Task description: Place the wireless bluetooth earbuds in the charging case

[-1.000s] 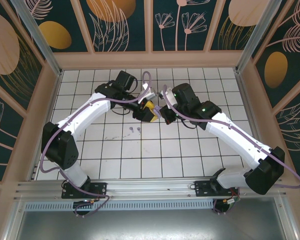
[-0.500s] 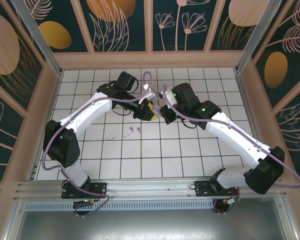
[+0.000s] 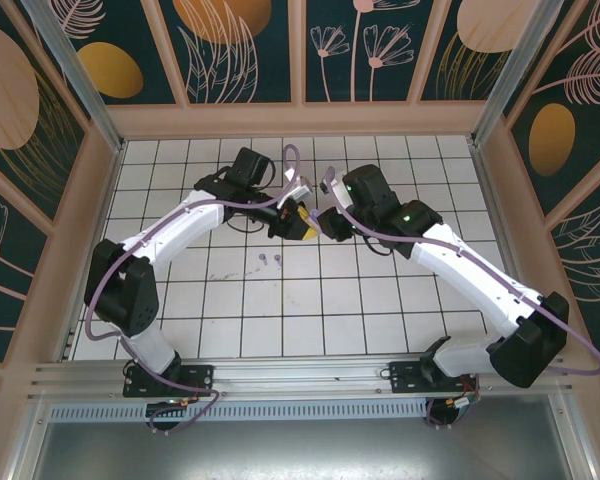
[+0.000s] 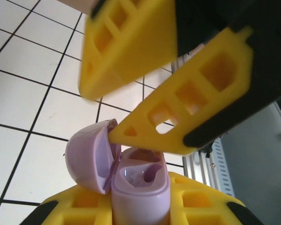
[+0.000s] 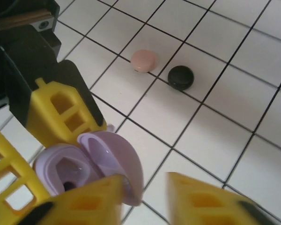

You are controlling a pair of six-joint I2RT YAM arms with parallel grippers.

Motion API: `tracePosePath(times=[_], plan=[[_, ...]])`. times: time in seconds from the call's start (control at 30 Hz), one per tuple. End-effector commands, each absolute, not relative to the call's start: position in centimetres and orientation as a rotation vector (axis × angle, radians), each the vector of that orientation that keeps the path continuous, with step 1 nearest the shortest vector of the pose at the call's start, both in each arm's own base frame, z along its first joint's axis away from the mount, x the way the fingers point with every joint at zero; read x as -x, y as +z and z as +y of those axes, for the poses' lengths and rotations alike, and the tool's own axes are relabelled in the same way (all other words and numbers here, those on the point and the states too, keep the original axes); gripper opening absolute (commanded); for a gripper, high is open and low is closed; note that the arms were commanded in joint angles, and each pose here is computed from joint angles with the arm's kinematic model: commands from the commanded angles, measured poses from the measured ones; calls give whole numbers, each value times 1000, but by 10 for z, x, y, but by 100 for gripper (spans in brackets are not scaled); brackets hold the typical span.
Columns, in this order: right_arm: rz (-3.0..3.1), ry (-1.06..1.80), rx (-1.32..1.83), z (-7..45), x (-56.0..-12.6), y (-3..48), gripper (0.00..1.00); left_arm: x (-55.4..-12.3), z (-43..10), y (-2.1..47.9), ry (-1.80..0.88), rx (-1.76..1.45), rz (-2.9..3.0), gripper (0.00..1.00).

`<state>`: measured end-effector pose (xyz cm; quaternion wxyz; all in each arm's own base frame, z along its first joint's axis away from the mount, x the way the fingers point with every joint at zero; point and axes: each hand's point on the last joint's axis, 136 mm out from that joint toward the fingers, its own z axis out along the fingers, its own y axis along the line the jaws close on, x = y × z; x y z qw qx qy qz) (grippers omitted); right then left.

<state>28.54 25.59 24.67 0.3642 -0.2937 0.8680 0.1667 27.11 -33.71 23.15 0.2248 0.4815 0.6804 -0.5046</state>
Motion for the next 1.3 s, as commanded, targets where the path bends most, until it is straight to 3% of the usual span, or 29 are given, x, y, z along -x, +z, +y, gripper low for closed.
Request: tracePosePath(times=[0.0,0.3,0.67,0.93,1.27], plan=[[2149,453,641,250,-292,285,45,-280,-338,260,-1361,-1242,1771,2],[2126,617,485,221,-262,299,58,-324,-288,293,-1129,-861,1697,0],[2361,675,320,246,-286,226,58,-338,-210,316,-803,-403,1547,0],[2536,742,274,297,-293,163,56,-344,-179,307,-759,-253,1531,0],[2665,594,466,369,-295,106,42,-360,-126,308,-771,-45,1481,0]])
